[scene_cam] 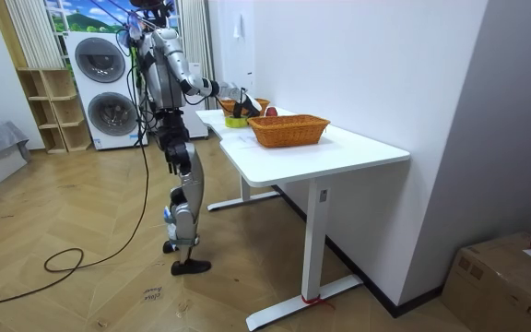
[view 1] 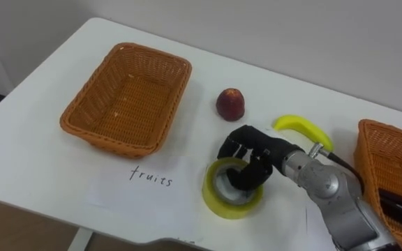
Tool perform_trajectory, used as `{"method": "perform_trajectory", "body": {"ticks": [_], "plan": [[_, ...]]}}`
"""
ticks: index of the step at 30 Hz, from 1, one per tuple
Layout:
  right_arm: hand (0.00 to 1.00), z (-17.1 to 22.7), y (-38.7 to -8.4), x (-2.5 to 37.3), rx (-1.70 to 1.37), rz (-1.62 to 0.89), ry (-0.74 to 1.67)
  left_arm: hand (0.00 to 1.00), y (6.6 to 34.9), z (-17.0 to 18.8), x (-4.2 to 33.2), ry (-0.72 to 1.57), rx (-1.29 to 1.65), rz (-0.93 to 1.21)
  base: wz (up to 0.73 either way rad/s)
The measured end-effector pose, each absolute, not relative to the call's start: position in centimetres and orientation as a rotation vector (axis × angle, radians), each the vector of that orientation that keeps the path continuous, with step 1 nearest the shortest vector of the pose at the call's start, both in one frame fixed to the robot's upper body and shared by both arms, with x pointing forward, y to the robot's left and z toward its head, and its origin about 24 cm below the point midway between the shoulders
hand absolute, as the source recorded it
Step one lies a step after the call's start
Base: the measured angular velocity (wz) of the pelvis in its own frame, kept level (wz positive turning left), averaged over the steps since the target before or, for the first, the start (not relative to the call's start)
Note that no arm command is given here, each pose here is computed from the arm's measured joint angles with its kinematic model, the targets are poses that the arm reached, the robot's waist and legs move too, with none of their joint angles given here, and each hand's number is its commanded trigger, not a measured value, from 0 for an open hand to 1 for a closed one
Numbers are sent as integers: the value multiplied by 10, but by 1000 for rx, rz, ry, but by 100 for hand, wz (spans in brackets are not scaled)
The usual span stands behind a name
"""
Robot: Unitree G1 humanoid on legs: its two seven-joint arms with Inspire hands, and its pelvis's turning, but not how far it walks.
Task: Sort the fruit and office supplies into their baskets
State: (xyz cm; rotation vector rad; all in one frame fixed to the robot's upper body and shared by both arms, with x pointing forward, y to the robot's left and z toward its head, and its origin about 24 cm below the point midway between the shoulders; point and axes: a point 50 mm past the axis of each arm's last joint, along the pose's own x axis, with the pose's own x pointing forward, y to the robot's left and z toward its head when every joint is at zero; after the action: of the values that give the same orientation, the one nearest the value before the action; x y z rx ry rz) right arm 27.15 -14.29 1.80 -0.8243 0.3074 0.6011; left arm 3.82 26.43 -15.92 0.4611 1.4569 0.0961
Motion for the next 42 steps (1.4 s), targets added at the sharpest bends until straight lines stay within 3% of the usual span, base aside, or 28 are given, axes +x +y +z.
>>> {"method": "perform_trajectory", "body": {"ticks": [34, 42], "plan": [[100, 28, -145, 260, -687, 549, 239, 0, 256, -161, 38, 1411, 474, 118, -2], [100, 38, -161, 265, -670, 429, 185, 0, 255, -162, 25, 1425, 446, 133, 0]]}}
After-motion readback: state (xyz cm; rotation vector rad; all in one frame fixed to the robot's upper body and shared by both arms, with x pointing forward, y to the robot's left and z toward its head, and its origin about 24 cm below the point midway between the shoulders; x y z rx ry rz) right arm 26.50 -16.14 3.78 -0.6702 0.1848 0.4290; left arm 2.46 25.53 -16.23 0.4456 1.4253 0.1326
